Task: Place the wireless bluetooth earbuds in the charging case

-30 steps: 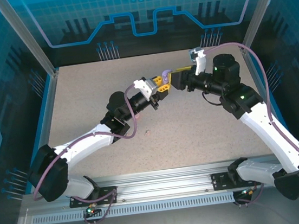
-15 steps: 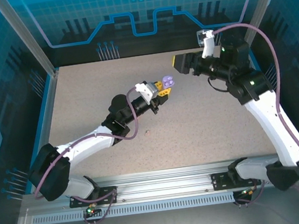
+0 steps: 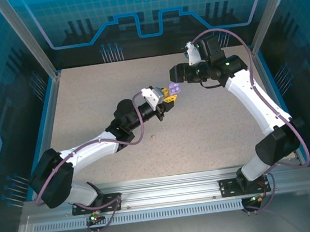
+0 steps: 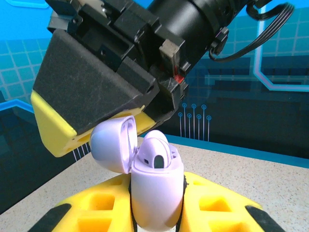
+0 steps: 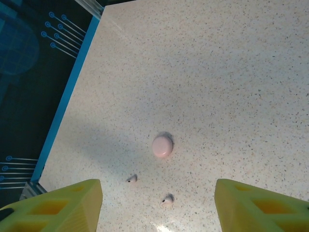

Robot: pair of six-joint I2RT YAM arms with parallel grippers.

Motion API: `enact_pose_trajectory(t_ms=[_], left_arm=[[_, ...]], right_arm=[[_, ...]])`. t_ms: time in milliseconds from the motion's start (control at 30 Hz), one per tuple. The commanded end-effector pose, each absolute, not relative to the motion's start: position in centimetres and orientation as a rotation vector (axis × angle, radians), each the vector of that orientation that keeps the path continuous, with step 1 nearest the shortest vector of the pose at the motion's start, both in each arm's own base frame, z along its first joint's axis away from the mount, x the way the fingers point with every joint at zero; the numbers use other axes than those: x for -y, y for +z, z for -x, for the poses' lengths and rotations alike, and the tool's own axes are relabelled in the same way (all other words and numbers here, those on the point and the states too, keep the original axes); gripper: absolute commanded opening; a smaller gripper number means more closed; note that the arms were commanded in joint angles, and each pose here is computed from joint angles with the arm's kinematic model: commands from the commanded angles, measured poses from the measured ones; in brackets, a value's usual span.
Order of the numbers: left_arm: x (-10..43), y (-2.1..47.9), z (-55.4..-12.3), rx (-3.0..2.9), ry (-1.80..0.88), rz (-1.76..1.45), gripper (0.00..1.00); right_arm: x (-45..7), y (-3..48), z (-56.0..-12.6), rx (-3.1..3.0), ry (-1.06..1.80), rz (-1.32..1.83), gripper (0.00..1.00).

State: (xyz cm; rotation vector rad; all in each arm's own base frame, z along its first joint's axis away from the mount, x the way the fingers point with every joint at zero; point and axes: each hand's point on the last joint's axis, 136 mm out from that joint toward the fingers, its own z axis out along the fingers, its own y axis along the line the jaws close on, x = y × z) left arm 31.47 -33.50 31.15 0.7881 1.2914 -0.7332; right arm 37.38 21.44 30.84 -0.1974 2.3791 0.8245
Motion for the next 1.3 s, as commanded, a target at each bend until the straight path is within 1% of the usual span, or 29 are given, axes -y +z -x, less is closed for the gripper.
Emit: enact_pose_trajectory(t_ms=[0,167,267,400,533,733,833,933,1133,1267], left_arm=[[33.6,31.6,-31.4,-1.296,-0.763,-0.767,0.00],[33.9,31.6,-31.9,-1.314,-0.772,-0.746,0.00],[33.9,31.6,-32.3,-1.319,-0.768,-0.735,0.00],[34.4,30.7,-32.9,-1.363,-0.783,-0.729,0.00],[34.9,28.6,-33.9,-1.470,-0.824,-0.684,0.00],[36.0,22.5,-36.9,-1.791,-0.907,-0.476,0.00],[37.0,18.9,-37.9,-1.953,-0.961,-0.386,0.00],[37.7,15.6,-39.1,-2.134,-0.999,-0.214,0.00],[38.9,9.1,-40.3,-2.437,-1.026,0.132,0.00],[40.2,6.5,-40.8,-2.535,-1.063,0.227,0.00]], right_arm=[[-21.8,31.5,-34.5,-2.390,0.814,0.281,0.63],[-20.7,29.7,-31.9,-2.426,0.783,0.266,0.62],[-19.5,29.4,-31.1,-2.422,0.762,0.224,0.62],[-17.0,29.5,-32.2,-2.391,0.709,0.071,0.64],[-13.5,28.0,-33.4,-2.394,0.624,-0.115,0.66],[-11.2,24.3,-33.0,-2.438,0.544,-0.208,0.68],[-10.9,22.7,-32.6,-2.472,0.534,-0.215,0.68],[-10.9,21.3,-32.1,-2.502,0.533,-0.218,0.69],[-10.8,19.5,-31.7,-2.538,0.522,-0.223,0.69],[-10.8,19.3,-31.6,-2.543,0.517,-0.215,0.69]])
